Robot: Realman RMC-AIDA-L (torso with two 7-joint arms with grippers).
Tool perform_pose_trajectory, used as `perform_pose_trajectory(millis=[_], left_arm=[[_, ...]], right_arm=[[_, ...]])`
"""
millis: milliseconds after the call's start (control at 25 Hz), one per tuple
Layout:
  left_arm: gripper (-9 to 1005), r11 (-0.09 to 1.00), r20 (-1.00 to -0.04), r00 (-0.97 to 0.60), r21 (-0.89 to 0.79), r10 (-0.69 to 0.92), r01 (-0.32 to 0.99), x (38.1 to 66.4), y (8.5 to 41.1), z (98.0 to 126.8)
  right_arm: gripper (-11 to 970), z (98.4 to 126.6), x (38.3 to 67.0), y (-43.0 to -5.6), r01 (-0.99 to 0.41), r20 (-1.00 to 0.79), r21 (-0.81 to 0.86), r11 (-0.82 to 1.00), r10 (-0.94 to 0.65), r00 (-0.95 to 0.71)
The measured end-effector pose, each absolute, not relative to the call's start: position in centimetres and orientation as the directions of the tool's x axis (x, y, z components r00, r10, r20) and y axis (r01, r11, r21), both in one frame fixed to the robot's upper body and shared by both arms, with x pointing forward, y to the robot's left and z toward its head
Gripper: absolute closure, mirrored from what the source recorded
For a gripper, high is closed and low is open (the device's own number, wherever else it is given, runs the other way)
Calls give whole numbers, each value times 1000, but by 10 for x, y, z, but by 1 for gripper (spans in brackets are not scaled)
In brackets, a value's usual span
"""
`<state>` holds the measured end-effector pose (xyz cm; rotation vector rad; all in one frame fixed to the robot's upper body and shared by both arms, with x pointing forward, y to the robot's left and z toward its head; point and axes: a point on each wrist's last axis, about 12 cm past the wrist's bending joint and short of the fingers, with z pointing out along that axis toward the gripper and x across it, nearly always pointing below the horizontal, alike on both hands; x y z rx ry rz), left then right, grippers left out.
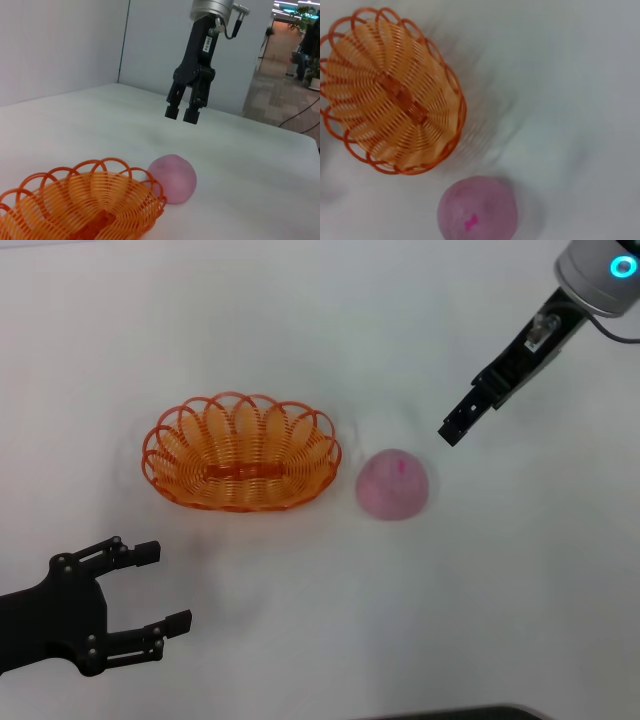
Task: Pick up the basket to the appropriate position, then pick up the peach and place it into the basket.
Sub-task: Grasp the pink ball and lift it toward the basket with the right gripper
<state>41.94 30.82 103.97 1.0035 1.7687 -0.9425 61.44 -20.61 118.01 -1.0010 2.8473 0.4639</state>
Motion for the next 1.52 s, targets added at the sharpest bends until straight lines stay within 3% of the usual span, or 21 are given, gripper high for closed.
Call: perform_pose_trajectory(millis=[600,1520], left_arm=[[137,388,-922,-304,-196,239,901,423,307,1041],[136,399,-915,-332,-223,228,889,422,308,1041]], right_arm=[[43,1183,604,-167,-899,-224,149,412,-871,-436],[42,1166,592,-132,-967,-218,94,239,-942,-254]])
